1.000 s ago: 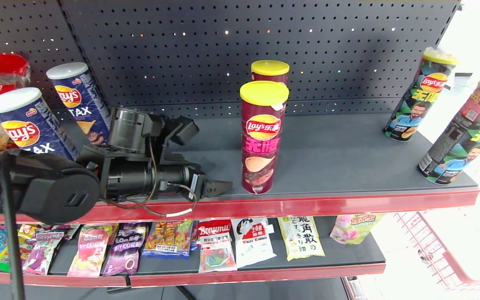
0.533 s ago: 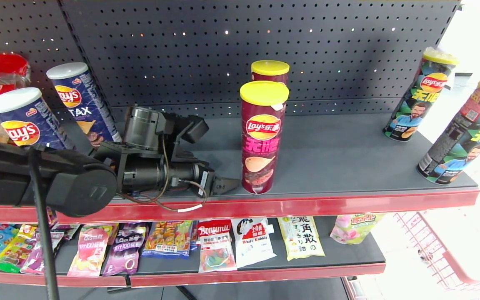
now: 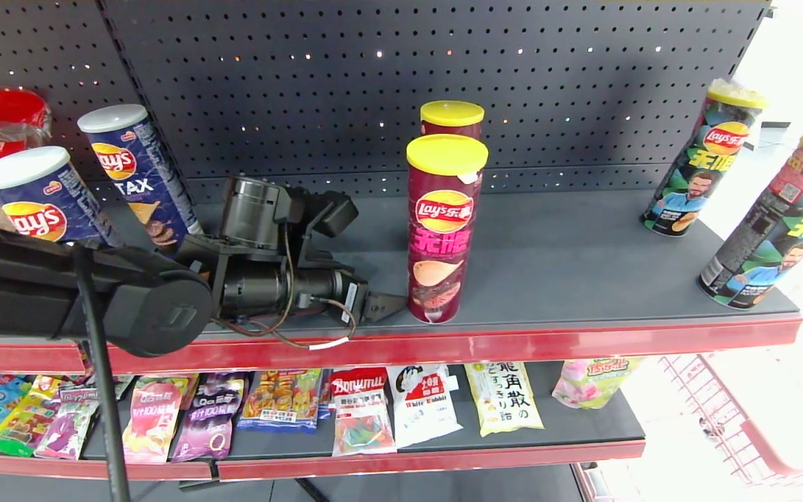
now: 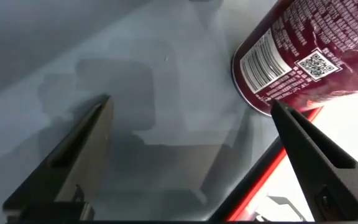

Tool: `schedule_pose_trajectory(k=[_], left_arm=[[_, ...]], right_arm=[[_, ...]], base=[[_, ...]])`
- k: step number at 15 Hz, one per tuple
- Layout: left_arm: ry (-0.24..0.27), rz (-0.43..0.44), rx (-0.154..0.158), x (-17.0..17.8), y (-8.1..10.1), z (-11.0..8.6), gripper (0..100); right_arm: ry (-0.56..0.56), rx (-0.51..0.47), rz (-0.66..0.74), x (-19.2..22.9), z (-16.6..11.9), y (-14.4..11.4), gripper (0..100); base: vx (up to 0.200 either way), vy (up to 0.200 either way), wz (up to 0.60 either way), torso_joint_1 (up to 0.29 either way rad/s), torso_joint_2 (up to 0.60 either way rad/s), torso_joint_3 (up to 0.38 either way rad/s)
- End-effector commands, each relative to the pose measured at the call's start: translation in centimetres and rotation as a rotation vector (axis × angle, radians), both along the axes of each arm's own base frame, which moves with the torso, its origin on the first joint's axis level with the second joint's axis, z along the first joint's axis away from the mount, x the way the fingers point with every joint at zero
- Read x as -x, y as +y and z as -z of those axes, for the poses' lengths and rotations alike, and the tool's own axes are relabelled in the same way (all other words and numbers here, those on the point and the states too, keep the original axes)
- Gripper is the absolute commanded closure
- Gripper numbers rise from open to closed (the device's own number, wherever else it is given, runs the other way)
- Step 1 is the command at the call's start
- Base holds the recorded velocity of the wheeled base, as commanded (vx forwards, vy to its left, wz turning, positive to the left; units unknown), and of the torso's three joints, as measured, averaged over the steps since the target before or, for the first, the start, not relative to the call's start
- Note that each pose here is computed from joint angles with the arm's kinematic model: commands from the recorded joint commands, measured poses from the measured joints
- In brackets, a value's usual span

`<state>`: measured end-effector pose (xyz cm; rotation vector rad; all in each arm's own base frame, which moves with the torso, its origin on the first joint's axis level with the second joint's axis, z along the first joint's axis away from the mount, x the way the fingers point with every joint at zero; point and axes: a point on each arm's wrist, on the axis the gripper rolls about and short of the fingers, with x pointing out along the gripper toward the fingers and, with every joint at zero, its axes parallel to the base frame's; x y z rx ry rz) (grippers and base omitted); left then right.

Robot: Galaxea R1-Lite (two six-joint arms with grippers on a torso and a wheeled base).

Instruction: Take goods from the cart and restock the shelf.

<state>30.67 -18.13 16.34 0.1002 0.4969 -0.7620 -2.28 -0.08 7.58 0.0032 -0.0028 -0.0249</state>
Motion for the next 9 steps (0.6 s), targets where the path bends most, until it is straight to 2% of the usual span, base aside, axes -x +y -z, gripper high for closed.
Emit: schedule_pose_trajectory(k=[1,9], left_arm=[[0.001,0.008,0.000,0.08,-0.29,0.07,0],[0.000,0.011,0.000,-0.04,-0.54,0.10,0]], right_arm=[[0.000,0.000,0.000,0.00,0.00,0.00,0],[0.000,0.000,0.000,0.00,0.00,0.00,0]], base=[[0.000,0.000,0.00,0.000,0.00,0.000],[0.000,0.000,0.00,0.000,0.00,0.000]])
